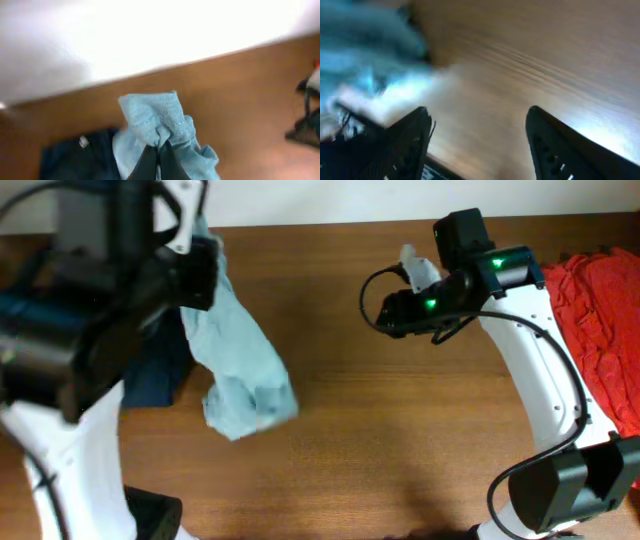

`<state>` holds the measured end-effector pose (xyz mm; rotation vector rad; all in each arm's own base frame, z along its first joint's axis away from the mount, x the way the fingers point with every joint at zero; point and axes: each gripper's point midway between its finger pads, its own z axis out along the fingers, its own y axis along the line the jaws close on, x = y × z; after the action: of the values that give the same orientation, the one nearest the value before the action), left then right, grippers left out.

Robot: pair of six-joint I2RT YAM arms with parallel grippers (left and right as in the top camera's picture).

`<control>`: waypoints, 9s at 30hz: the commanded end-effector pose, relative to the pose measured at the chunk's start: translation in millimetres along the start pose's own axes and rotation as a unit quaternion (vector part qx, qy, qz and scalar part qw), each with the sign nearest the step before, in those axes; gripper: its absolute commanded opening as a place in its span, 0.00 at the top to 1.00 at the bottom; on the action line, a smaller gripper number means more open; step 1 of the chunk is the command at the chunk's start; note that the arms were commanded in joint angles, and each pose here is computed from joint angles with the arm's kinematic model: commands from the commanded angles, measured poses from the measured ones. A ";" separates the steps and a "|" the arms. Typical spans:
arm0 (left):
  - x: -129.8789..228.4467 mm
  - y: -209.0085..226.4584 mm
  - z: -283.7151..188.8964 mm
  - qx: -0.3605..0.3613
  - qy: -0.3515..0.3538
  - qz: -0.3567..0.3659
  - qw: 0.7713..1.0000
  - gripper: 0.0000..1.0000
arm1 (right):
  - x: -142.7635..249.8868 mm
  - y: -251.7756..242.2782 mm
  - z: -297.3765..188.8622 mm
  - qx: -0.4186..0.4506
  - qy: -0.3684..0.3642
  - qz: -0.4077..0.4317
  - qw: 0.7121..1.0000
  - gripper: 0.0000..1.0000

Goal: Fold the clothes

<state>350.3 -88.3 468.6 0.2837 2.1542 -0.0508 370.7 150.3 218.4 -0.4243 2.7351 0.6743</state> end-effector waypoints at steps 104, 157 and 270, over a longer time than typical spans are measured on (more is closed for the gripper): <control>-67.0 -3.0 36.9 -0.078 -0.102 0.048 0.991 0.99 | -20.4 63.3 -253.0 0.352 -0.392 -0.067 0.847 0.94; 36.0 92.8 15.2 -0.124 0.083 -0.048 0.988 0.51 | 75.0 122.1 85.7 0.050 0.153 -0.213 0.964 0.25; 338.0 -123.7 324.8 0.164 0.300 0.124 0.931 0.53 | 5.0 18.9 -44.0 0.314 -0.027 -0.050 0.948 0.96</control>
<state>399.6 -201.0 6.3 0.8884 2.6786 -0.2644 352.4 146.5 252.8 -0.3997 2.6752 -0.2430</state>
